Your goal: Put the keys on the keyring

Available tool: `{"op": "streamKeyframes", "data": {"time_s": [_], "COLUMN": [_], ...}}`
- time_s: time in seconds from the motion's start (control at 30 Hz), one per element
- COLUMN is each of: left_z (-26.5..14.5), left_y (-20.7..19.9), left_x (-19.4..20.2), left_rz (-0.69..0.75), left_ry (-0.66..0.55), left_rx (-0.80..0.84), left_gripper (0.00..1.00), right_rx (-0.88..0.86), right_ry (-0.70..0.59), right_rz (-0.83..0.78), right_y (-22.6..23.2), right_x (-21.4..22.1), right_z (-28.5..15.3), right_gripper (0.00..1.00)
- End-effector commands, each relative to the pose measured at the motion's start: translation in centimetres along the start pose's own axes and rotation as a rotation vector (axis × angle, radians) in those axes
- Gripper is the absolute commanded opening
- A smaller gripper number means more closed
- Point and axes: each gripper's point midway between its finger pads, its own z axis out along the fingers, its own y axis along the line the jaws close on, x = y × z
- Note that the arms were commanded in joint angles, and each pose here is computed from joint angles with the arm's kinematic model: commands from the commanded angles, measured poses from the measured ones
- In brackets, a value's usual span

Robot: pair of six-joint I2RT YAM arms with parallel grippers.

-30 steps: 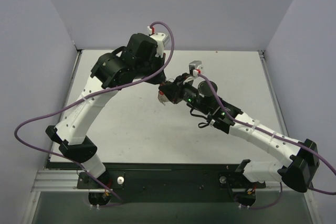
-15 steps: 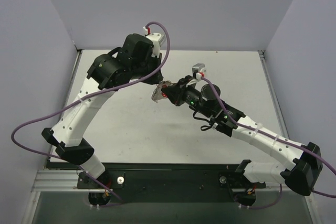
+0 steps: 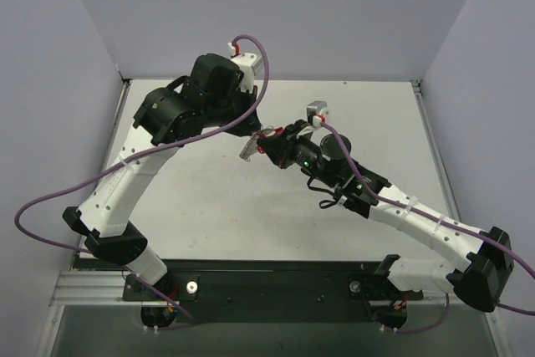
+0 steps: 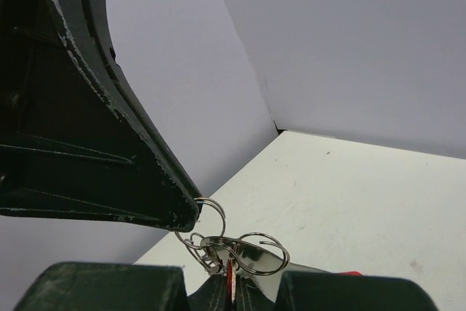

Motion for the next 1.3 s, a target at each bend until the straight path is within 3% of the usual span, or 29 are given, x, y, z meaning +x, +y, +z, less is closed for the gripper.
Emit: {"op": "streamKeyframes", "data": {"time_s": [0.0,0.4,0.8,0.87,0.97,1.0,1.1,1.27], "left_z": [-3.0,-3.7,-1.9,-1.9,-2.0,-1.9,-1.8,-1.1], "left_y": [-0.9,-0.7,0.3,0.7,1.3,1.4,1.9,2.5], "left_x": [-3.1,-2.5,-0.7,-0.8,-1.4,-1.5,-1.8,-1.9], "left_rz": [0.005,0.015,0.021,0.022,0.015,0.014,0.006,0.003], "left_ry": [-0.146,-0.129,-0.052,-0.061,-0.091,-0.096,-0.112,-0.120], "left_rx": [0.062,0.056,0.007,-0.013,-0.044,-0.052,-0.071,-0.093], "left_gripper": [0.00,0.00,0.00,0.00,0.00,0.00,0.00,0.00], "right_rx": [0.059,0.132,0.126,0.109,0.053,0.041,-0.002,0.000], "right_ry": [-0.035,-0.025,-0.042,-0.035,-0.014,-0.011,0.002,-0.015], "right_rz": [0.013,0.050,0.051,0.040,0.010,0.002,-0.023,-0.074], "right_y": [-1.2,-4.1,-4.0,-3.7,-2.8,-2.7,-2.1,-2.2], "right_x": [-1.3,-1.0,-1.8,-1.7,-1.4,-1.3,-0.9,-1.2], "right_z": [0.4,1.0,0.5,0.4,0.1,0.0,-0.8,-2.7], "right_gripper": [0.00,0.00,0.02,0.09,0.40,0.57,0.79,0.90]}}
